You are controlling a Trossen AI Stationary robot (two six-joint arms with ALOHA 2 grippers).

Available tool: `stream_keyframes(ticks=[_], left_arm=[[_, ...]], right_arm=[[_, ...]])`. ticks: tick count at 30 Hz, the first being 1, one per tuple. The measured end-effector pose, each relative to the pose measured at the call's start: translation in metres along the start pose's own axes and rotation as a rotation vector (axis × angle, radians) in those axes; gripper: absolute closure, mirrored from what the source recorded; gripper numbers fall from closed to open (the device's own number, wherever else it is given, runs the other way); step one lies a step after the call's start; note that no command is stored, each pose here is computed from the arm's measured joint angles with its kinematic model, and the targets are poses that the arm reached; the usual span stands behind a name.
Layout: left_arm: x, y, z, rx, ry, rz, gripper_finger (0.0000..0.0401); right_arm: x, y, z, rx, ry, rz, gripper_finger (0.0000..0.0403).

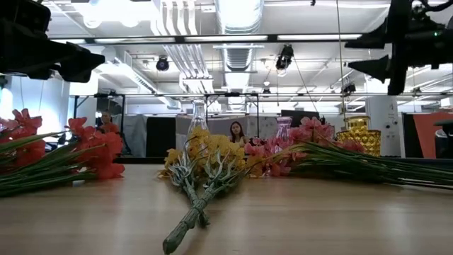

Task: Sort flowers into vase by color
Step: Put the right pink flowers into the yellow vase

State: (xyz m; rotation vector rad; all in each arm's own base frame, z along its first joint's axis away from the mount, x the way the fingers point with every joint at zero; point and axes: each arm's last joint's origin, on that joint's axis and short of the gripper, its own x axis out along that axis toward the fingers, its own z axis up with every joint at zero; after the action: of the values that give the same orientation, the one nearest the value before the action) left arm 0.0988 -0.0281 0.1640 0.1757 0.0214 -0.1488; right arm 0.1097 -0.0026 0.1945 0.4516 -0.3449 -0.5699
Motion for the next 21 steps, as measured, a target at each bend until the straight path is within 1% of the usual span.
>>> stream_keyframes(ticks=[2,3,6,10,12,15,17,18,20,21], left_arm=[[0.0,0.0,0.0,0.0,0.0,0.0,0.0168],[0.0,0.0,0.0,0.0,0.0,0.001,0.0168],[0.0,0.0,0.0,0.0,0.0,0.0,0.0168],[0.0,0.0,0.0,0.0,0.0,0.0,0.0168],[0.0,0.0,0.0,0.0,0.0,0.0,0.0168],[0.0,0.0,0.0,0.0,0.0,0.0,0.0168],[0.0,0.0,0.0,0.0,0.0,0.0,0.0168],[0.0,0.0,0.0,0.0,-0.001,0.0,0.0168],[0.0,0.0,0.0,0.0,-0.001,0.0,0.0168],[0.0,0.0,0.0,0.0,-0.003,0.003,0.0168]], right_arm=[[0.005,0.008,0.008,0.006,-0.007,0.0,0.017],[0.009,0.014,0.011,-0.011,0.002,-0.003,0.017],[0.024,0.031,0.013,-0.132,0.077,-0.019,0.017],[0.041,0.055,0.012,-0.306,0.237,0.023,0.017],[0.048,0.067,0.016,-0.363,0.312,0.002,0.017],[0.055,0.084,0.029,-0.306,0.437,-0.061,0.017],[0.06,0.099,0.049,-0.241,0.484,-0.106,0.017],[0.06,0.104,0.056,-0.238,0.525,-0.131,0.017],[0.059,0.111,0.065,-0.276,0.626,-0.182,0.017],[0.059,0.116,0.071,-0.271,0.656,-0.197,0.017]])
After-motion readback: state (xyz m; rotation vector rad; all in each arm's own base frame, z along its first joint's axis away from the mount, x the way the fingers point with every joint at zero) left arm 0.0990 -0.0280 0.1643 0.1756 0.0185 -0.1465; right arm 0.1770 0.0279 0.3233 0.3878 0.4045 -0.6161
